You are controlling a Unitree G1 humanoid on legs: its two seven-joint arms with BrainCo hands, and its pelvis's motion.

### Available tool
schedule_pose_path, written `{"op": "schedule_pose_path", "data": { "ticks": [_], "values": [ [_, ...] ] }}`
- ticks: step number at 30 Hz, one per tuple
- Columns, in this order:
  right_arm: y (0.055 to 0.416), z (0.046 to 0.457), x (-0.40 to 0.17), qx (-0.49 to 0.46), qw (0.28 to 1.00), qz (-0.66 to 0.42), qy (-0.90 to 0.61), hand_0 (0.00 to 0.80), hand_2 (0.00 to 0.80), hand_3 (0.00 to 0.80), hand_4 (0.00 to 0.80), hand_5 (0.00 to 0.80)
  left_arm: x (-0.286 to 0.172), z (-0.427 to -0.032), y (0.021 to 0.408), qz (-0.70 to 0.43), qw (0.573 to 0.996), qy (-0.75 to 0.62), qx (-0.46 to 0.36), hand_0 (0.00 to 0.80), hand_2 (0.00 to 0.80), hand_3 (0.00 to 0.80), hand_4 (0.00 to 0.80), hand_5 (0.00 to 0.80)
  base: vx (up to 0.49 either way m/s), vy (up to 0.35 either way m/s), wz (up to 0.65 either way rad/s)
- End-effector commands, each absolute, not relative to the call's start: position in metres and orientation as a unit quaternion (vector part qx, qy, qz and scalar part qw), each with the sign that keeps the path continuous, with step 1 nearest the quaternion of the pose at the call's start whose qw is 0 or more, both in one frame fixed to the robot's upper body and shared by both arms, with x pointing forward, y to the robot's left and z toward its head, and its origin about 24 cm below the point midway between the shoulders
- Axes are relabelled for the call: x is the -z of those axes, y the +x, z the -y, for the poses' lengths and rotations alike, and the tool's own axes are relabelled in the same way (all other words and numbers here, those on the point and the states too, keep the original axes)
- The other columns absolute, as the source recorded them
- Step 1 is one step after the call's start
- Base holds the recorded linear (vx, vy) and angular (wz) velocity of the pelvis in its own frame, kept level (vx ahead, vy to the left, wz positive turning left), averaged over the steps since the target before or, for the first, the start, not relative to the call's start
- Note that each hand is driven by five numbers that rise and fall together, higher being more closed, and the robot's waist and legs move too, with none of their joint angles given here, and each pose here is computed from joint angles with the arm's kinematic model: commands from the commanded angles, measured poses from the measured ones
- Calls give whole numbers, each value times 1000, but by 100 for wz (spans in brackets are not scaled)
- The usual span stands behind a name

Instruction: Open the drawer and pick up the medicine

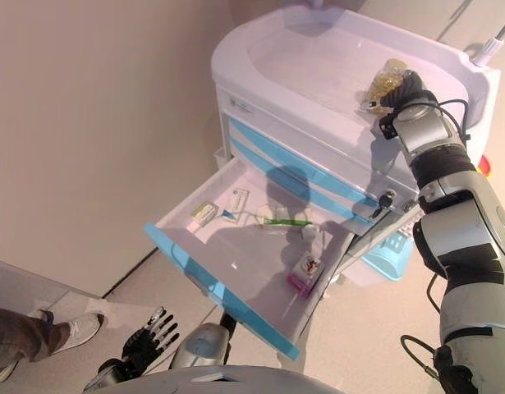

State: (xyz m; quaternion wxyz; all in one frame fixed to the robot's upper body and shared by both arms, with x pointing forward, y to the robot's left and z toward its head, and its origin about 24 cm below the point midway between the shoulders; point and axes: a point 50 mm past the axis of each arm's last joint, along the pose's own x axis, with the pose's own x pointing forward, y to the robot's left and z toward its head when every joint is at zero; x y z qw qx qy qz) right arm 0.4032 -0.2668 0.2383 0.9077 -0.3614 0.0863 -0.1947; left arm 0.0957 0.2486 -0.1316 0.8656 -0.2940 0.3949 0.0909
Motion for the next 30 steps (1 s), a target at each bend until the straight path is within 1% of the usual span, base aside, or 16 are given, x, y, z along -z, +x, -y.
{"op": "schedule_pose_path", "data": {
  "ticks": [1,10,16,22,30],
  "values": [
    [397,268,-294,235,889,-3,-392,0,0,0,0,0,126,-253,94,-392,872,-283,-74,0,0,0,0,0,0,0,0],
    [391,274,-308,263,884,20,-385,0,0,0,0,0,125,-255,95,-389,873,-283,-77,0,0,0,0,0,0,0,0],
    [386,273,-325,278,880,60,-381,0,0,0,0,0,125,-256,95,-388,874,-283,-77,0,0,0,0,0,0,0,0],
    [378,267,-349,295,862,121,-394,0,0,0,0,0,126,-256,93,-388,873,-286,-79,0,0,0,0,0,0,0,0],
    [366,248,-375,280,855,203,-387,0,0,0,0,0,126,-257,89,-388,872,-287,-82,0,0,0,0,0,1,-9,-5]
  ]
}}
